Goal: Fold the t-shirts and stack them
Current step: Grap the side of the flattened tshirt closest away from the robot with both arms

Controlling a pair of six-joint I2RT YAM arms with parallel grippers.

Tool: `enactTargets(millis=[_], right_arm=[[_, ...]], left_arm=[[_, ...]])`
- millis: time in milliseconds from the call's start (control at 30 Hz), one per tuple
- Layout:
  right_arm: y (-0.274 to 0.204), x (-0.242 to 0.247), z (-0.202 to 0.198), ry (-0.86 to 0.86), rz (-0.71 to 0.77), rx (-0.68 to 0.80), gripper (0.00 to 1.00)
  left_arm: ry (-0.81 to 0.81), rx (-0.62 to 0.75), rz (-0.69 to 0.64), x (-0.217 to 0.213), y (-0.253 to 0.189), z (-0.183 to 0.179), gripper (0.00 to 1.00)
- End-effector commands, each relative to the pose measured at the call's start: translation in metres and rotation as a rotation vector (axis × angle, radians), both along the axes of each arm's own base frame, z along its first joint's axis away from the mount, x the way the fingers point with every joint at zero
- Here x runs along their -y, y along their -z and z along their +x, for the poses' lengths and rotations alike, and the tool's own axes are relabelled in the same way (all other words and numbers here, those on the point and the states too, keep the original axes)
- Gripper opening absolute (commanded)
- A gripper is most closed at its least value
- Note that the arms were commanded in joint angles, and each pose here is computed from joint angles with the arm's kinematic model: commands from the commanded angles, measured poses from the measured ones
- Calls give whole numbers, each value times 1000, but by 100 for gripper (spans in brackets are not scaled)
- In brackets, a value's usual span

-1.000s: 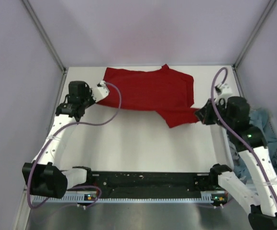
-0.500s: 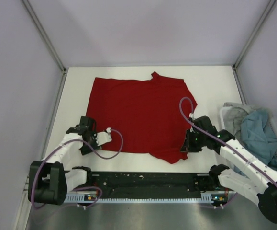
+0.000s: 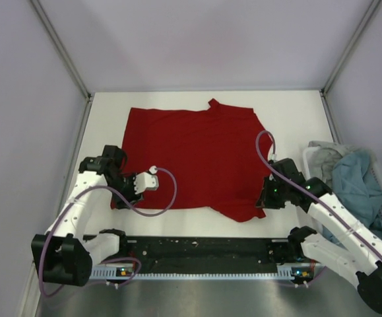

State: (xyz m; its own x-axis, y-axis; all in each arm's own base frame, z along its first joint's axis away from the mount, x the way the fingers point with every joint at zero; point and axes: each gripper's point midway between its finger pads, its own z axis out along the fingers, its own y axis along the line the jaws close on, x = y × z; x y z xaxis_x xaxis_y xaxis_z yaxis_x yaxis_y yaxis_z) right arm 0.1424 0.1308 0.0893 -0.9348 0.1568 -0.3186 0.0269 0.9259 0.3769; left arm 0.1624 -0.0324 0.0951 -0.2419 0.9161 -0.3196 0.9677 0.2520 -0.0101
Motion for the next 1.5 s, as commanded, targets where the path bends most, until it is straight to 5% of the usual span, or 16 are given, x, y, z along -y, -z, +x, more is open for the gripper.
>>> enactTargets(millis=[0,133,300,467,567,633,800,967,1467], right_arm=[[-23,10,14,65,-12,80,0],[-24,12,19,77,-16,95,0],[-27,10,19,66,-1,110,0],[-28,8,17,61,17,116,0],[-30,9,17,66,21,126,0],[-31,9,17,68,25,129,0],[-37,8,30,82,18,166,0],[-53,3,85,58,-22,254,0],[-40,27,201,-25,-218,316,0]], left_arm=[[31,-59,-115,20,-13,-16,54],[-96,67,57,-9,16,33,45],[-66,-49,188,-31,50,18,54],[-62,-41,272,-47,78,10,52],[-77,-43,298,-52,87,7,33],[-102,-29,294,-51,85,11,0],[-181,61,216,-38,53,35,0],[-241,135,135,-24,20,73,0],[-446,206,150,-37,25,177,0]])
